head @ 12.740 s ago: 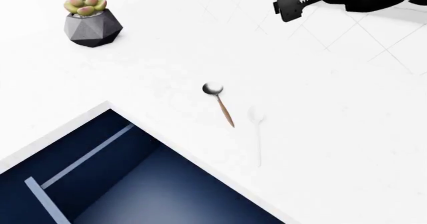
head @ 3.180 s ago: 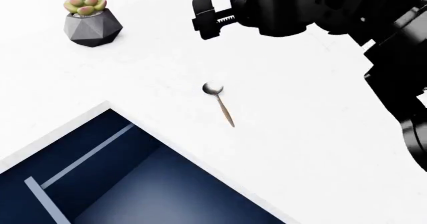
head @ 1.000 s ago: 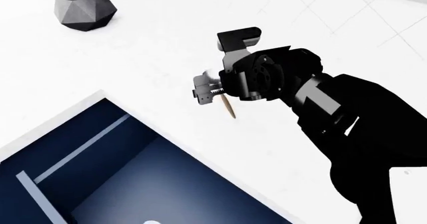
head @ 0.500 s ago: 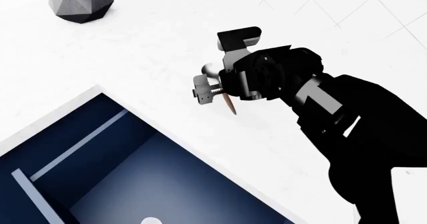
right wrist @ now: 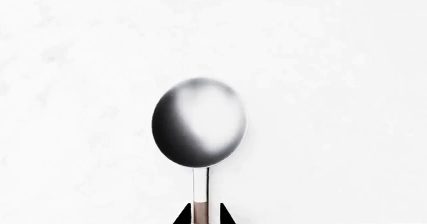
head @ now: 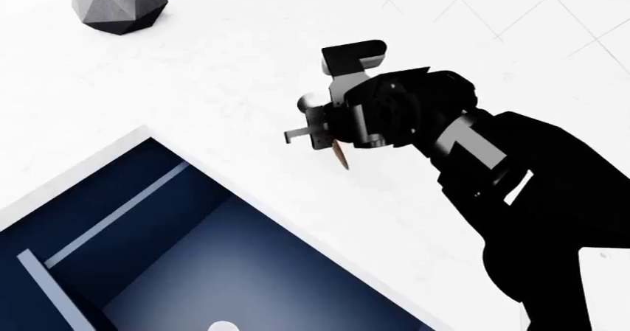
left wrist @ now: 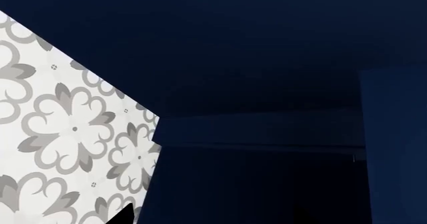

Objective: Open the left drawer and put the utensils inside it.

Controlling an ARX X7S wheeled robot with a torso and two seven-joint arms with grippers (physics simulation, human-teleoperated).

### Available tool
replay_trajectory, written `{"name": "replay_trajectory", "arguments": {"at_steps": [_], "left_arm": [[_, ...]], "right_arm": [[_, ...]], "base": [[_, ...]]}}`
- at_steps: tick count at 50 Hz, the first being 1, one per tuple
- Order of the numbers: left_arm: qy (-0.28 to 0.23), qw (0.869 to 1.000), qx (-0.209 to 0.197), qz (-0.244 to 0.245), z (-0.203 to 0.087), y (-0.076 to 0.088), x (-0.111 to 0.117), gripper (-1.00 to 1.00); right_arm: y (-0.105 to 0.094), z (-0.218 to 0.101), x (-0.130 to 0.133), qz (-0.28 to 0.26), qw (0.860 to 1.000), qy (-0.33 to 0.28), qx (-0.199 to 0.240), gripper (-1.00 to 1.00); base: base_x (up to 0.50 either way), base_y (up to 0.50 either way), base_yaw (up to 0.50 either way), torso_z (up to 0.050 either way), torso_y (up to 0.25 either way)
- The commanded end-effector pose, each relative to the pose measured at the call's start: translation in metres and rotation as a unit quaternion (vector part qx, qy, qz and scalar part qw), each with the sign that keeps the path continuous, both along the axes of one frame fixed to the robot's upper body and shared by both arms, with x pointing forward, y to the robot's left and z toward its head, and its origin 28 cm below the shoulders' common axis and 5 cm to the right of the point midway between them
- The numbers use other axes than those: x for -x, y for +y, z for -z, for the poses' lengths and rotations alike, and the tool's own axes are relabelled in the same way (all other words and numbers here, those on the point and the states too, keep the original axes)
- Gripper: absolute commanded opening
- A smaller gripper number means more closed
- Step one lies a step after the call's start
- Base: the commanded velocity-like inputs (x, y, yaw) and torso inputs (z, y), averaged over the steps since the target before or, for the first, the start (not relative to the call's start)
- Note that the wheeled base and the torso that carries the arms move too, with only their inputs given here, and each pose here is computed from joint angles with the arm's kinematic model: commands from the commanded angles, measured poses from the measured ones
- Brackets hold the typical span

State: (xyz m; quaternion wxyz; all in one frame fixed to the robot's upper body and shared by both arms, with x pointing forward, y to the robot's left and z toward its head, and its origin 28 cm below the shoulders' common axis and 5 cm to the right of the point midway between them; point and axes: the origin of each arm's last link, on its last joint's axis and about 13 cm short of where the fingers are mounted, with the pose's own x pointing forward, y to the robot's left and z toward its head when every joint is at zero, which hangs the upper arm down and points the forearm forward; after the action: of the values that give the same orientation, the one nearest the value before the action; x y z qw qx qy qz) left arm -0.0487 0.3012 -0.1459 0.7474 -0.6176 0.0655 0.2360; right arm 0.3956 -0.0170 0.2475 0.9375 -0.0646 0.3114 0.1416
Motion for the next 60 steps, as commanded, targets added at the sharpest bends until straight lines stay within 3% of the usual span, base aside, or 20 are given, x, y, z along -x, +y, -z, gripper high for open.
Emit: {"name": "replay_trajectory", "arguments": {"at_steps": [1,20,34,44,53,60], "left_arm": [[-0.001,1.000,0.001,0.001,0.000,0.000,0.000,1.00],[-0.001,1.000,0.005,0.003,0.000,-0.001,-0.001,1.00],[0.001,1.000,0.006,0.005,0.000,-0.002,-0.002,1.00],[-0.001,1.000,0.006,0.004,0.000,-0.001,-0.001,1.00],[-0.001,1.000,0.007,0.004,0.000,-0.001,-0.001,1.00],[-0.001,1.000,0.006,0.002,0.000,-0.001,0.000,1.00]], "right_arm": [[-0.006,0.018,0.001,0.028,0.999,0.028,0.032,-1.00],[-0.003,0.003,-0.001,0.028,0.999,-0.013,0.037,-1.00],[0.007,-0.034,0.005,0.005,0.994,-0.068,0.083,-1.00],[0.019,-0.061,0.043,-0.048,0.988,-0.109,0.100,-1.00],[0.009,-0.081,0.080,-0.096,0.983,-0.125,0.097,-1.00],[0.005,-0.099,0.131,-0.142,0.975,-0.124,0.119,-1.00]], "base": [[0.00,0.00,0.00,0.000,-0.010],[0.00,0.00,0.00,0.000,-0.002],[0.00,0.00,0.00,0.000,0.000],[0.00,0.00,0.00,0.000,0.000],[0.00,0.00,0.00,0.000,0.000],[0.00,0.00,0.00,0.000,0.000]]}}
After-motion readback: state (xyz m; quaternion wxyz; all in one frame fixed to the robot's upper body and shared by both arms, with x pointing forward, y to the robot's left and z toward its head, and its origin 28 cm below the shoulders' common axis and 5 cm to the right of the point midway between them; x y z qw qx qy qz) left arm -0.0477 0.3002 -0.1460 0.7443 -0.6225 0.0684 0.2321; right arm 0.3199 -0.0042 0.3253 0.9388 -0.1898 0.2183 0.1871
